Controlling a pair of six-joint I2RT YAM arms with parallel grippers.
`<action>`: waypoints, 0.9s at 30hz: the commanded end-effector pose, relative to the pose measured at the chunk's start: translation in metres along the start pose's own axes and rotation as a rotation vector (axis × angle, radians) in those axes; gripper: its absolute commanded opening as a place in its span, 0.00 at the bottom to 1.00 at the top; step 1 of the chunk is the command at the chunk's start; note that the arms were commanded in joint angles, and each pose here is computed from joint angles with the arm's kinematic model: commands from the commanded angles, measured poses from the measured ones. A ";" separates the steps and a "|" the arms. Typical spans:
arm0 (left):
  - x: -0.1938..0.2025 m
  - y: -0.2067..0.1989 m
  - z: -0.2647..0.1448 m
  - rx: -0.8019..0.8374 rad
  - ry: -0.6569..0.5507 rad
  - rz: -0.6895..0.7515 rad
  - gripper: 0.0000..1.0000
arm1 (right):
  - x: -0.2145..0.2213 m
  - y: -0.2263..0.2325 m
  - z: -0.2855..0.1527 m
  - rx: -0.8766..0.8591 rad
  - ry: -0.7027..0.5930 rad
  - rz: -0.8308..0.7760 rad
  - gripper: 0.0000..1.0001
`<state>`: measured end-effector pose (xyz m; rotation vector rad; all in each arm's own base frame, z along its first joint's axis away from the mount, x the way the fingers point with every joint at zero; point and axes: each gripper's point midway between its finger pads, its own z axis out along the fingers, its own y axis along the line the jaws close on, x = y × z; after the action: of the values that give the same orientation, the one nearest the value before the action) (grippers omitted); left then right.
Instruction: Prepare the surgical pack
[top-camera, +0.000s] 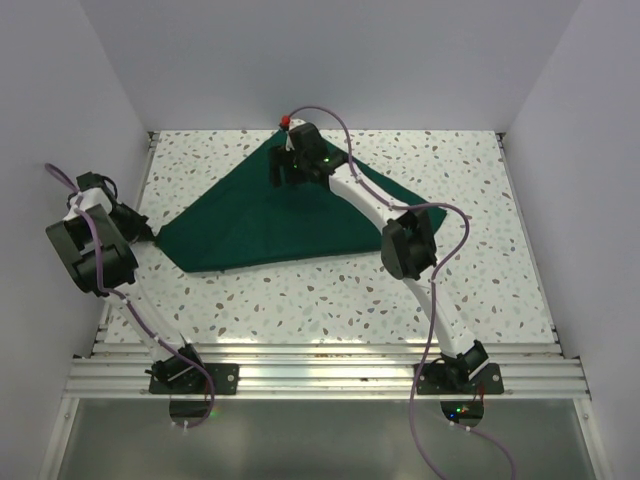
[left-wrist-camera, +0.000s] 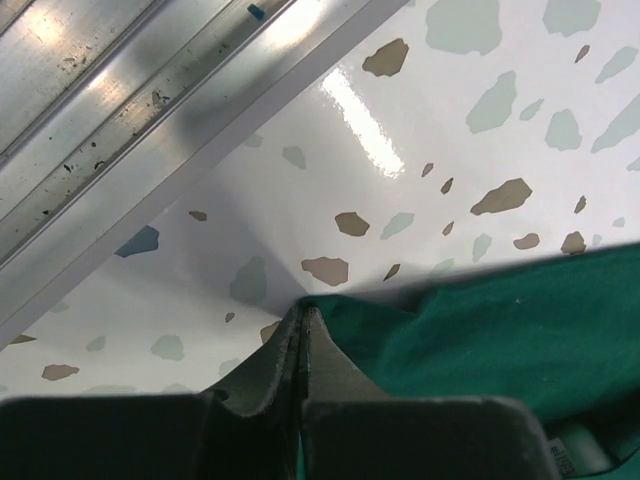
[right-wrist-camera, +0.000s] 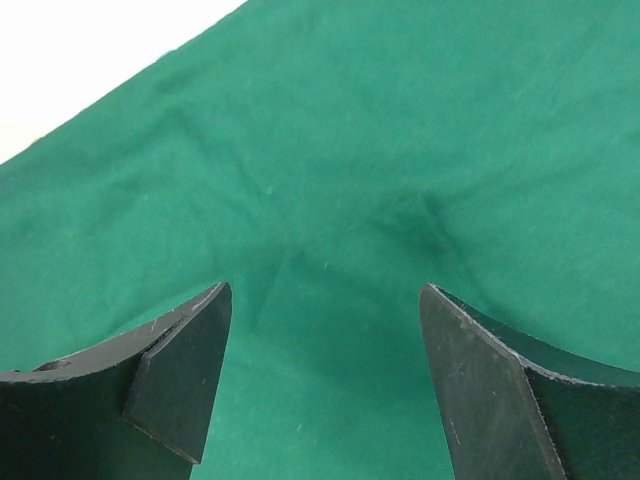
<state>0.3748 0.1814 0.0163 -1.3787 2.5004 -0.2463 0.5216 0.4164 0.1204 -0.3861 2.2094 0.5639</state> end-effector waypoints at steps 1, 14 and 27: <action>-0.019 -0.007 -0.017 0.041 -0.061 -0.004 0.00 | -0.010 0.008 -0.022 -0.043 0.024 0.085 0.79; -0.006 -0.076 -0.107 0.207 -0.207 0.084 0.00 | 0.006 -0.036 -0.019 -0.057 0.140 0.400 0.70; 0.035 -0.159 -0.136 0.405 -0.191 0.143 0.00 | 0.018 -0.038 -0.002 -0.116 0.165 0.411 0.69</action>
<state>0.4189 0.0965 0.1436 -1.0893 2.3256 -0.4237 0.5234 0.3704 0.0942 -0.0177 2.4593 0.8236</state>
